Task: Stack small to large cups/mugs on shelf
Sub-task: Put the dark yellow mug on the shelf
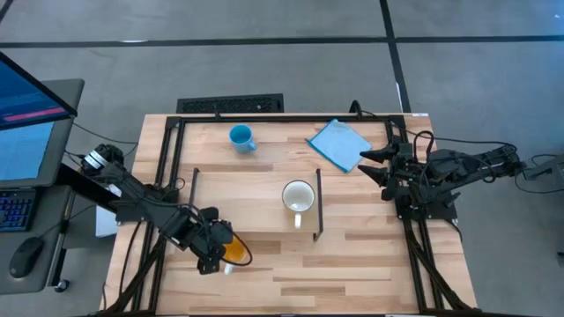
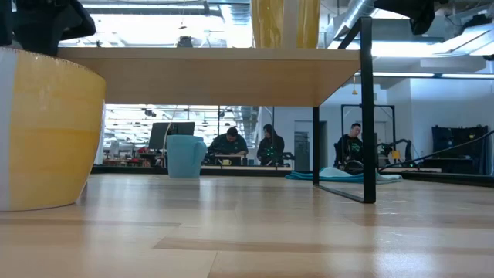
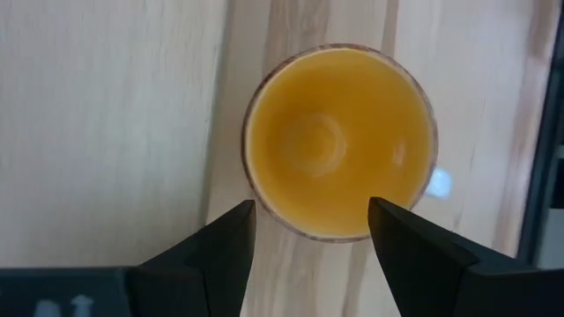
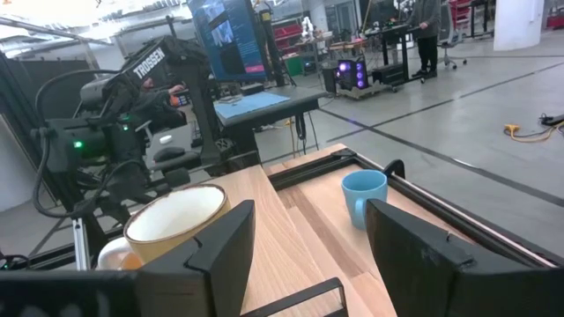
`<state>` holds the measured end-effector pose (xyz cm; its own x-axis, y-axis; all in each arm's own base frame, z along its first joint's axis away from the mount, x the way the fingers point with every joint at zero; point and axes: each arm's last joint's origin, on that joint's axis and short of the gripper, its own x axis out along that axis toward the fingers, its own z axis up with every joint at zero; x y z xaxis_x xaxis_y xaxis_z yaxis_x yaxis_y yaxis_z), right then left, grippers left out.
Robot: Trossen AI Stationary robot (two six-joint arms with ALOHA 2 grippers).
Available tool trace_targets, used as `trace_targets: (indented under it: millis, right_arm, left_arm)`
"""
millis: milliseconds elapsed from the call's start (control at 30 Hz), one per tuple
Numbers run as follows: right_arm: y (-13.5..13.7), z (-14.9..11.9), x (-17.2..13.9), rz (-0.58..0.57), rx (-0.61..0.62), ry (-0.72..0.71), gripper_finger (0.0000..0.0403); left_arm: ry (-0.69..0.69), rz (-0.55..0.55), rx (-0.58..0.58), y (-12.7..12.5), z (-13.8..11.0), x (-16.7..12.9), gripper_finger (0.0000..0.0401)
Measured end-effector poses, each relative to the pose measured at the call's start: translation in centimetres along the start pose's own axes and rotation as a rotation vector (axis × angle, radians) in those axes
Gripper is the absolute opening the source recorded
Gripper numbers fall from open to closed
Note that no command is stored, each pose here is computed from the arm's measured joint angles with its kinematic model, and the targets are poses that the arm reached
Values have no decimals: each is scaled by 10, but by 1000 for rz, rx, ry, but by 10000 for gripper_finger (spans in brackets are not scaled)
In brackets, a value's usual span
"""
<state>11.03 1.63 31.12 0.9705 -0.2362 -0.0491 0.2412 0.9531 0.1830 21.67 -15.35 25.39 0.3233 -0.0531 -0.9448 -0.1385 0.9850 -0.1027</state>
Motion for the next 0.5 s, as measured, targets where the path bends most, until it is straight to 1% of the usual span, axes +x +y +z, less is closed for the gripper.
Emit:
trace_targets:
  millis: [67, 200, 400, 500]
  right_arm:
    - [0, 0, 0, 0, 0, 0, 240]
    - [0, 0, 0, 0, -1, 0, 240]
    - [0, 0, 0, -1, -4, 4, 240]
    - [0, 0, 0, -1, -4, 4, 240]
  left_arm:
    - [5, -24, -16, -1, 0, 0, 212]
    - [-4, -35, -56, -3, 1, 0, 212]
    - [-8, -21, -66, -1, 2, 0, 213]
    - [8, -12, -92, 1, 2, 0, 213]
